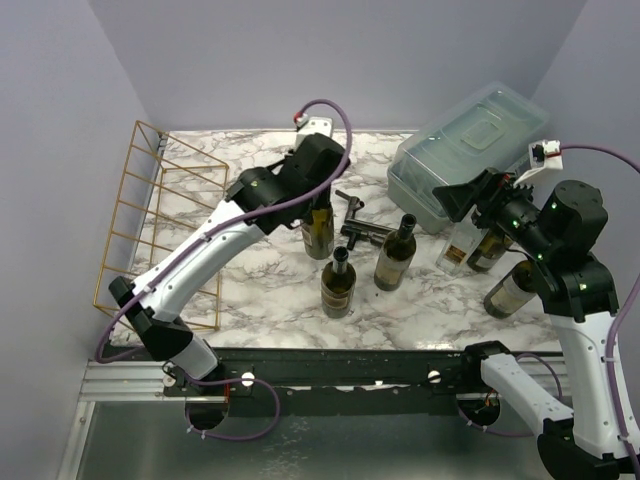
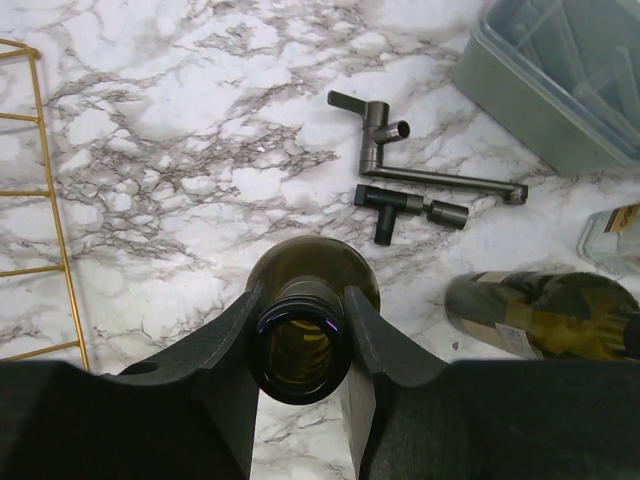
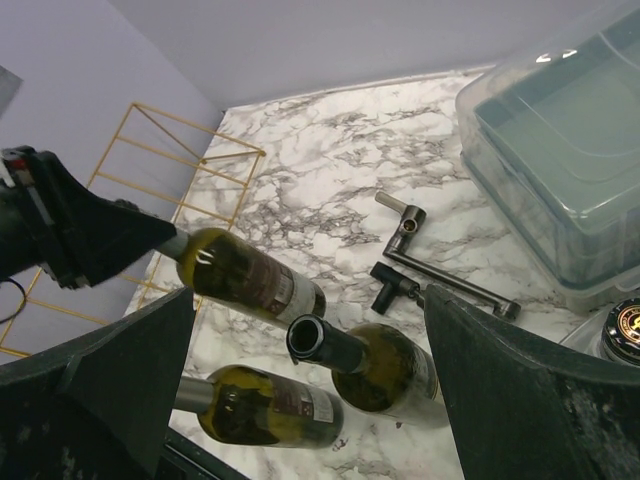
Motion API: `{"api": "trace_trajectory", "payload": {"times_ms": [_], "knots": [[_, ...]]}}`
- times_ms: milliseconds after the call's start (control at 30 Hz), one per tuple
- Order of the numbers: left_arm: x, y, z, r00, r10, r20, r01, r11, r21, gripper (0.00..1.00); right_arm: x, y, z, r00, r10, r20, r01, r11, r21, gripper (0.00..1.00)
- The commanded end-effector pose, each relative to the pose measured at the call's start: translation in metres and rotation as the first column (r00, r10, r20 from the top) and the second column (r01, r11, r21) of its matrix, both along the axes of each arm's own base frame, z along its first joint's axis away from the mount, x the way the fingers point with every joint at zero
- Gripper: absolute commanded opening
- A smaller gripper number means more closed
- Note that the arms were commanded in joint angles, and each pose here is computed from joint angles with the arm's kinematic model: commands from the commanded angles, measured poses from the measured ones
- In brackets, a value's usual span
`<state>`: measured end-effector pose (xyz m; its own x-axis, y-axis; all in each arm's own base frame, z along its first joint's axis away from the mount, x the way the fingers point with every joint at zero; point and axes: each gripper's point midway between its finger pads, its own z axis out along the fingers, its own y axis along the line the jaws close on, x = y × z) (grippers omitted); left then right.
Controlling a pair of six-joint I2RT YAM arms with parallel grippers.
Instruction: Put the wine bottle on the wine rack
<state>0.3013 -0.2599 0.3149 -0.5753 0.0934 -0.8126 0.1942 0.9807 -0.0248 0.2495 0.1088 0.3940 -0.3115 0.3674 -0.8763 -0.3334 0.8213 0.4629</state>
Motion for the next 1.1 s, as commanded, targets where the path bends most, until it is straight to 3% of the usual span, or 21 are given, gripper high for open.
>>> {"api": "trace_trajectory", "payload": {"times_ms": [0,233,700,1067], "knots": [[0.010,0.034,0.064,0.991,0.067,0.114,-0.044,0.981,-0.191,0.00,0.001,-0.003,-0.011,0.999,-0.017,-0.034,0.017,1.000,0.000,1.00],[0.028,0.075,0.086,0.982,0.113,0.148,-0.080,0.974,-0.211,0.00,0.002,0.003,-0.020,0.998,0.007,-0.068,-0.006,1.000,0.015,1.00],[0.087,0.189,0.121,0.918,0.339,0.205,-0.288,0.927,-0.242,0.00,-0.002,0.017,-0.051,0.983,0.088,-0.161,-0.080,0.995,0.057,0.99],[0.173,0.303,0.094,0.806,0.585,0.095,-0.494,0.752,-0.436,0.00,0.013,0.011,-0.054,0.986,0.024,-0.162,-0.014,0.998,0.065,0.98]]}}
